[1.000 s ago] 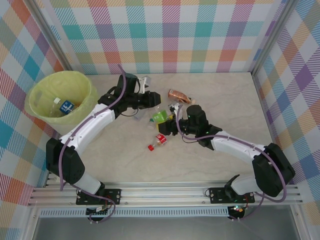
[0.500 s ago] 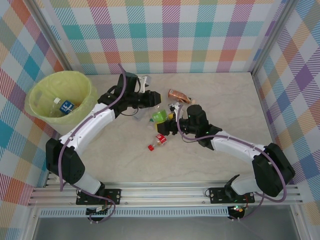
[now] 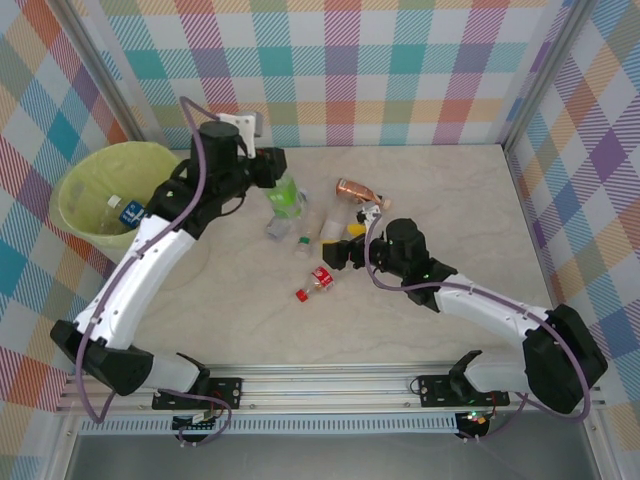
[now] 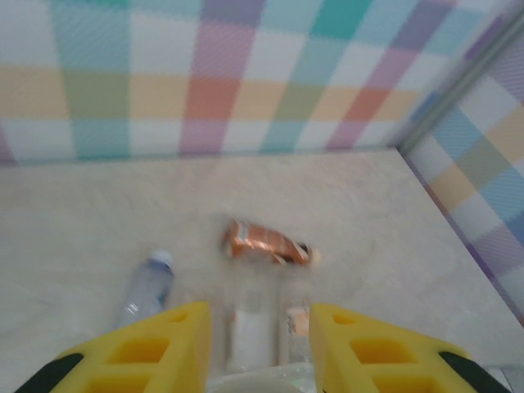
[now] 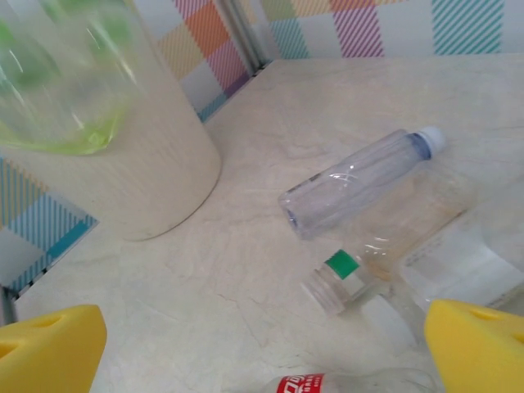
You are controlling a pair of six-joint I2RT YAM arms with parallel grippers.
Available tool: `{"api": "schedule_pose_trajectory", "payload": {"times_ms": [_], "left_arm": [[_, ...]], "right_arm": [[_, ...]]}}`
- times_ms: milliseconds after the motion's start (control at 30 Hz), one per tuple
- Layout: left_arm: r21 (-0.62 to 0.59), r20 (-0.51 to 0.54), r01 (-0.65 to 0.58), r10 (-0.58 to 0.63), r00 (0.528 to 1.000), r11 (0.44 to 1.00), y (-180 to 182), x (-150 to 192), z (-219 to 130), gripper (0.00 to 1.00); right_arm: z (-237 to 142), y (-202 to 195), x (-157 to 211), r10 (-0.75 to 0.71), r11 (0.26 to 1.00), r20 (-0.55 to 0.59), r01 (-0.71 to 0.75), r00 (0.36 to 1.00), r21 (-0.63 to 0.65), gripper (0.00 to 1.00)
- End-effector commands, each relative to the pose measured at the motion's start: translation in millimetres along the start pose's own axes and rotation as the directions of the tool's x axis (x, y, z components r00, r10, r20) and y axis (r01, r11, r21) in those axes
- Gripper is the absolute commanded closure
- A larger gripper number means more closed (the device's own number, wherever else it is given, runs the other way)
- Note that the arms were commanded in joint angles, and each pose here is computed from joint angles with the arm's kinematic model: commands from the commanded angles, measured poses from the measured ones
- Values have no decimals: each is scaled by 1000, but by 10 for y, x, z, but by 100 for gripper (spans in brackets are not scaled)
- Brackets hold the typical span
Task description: Put the plastic bottles in the bin
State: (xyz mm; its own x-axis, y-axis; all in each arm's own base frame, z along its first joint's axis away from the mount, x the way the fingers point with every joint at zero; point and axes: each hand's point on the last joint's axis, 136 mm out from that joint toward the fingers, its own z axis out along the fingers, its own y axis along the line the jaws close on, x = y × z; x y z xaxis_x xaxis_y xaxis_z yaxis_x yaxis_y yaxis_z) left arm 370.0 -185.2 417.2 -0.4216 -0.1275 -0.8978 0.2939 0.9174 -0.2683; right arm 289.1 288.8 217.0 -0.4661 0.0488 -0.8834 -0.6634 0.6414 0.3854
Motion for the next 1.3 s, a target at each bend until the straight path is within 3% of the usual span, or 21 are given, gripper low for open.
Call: {"api": "schedule_pose_trajectory", "payload": {"times_ms": [0,167,333,433,533,633,867,933,1000,1033,1167,1267], "left_arm": [[-255,162,-82,126,979,964,347,-529,-489,100],[-642,302,-29,287,909,766,950,-1048,-1065,100],[-745,345,98,256,903,660,1499,-1160,-1375,100],[-779,370,206,169,914,592,1948,-1046,-1503,100],[-765,396,299,52,917,571,2312,-818,-1502,100],[-715,419,368,-57,906,594,2513,-606,-1410,100],[-576,478,550,-297,827,604,2847,-227,-1230,99],[-536,487,594,-355,798,599,2905,-144,-1192,84],[-509,487,625,-400,776,592,2936,-79,-1157,54],[-497,484,631,-413,771,596,2922,-69,-1134,45],[-430,458,628,-443,771,648,2798,-113,-1036,20],[-386,425,626,-472,773,678,2715,-137,-956,12]], "right_arm": [[-69,-28,-138,-36,999,72,33,997,40,0],[-58,-60,-98,-28,998,63,24,998,50,0],[-19,-44,-104,-28,999,56,26,998,38,0],[4,-28,-99,-29,999,49,28,998,29,0],[16,-15,-91,-27,999,42,26,999,21,0],[18,-13,-87,-22,1000,38,21,999,19,0],[-1,-33,-56,-7,1000,27,6,1000,29,0],[-4,-37,-50,-4,999,27,3,1000,33,1],[-8,-39,-60,-1,999,31,0,1000,35,0],[-5,-37,-53,0,999,29,-1,1000,33,0],[-2,-38,-69,1,999,32,-2,999,34,0],[12,-46,-58,3,999,29,-4,1000,36,0]]}}
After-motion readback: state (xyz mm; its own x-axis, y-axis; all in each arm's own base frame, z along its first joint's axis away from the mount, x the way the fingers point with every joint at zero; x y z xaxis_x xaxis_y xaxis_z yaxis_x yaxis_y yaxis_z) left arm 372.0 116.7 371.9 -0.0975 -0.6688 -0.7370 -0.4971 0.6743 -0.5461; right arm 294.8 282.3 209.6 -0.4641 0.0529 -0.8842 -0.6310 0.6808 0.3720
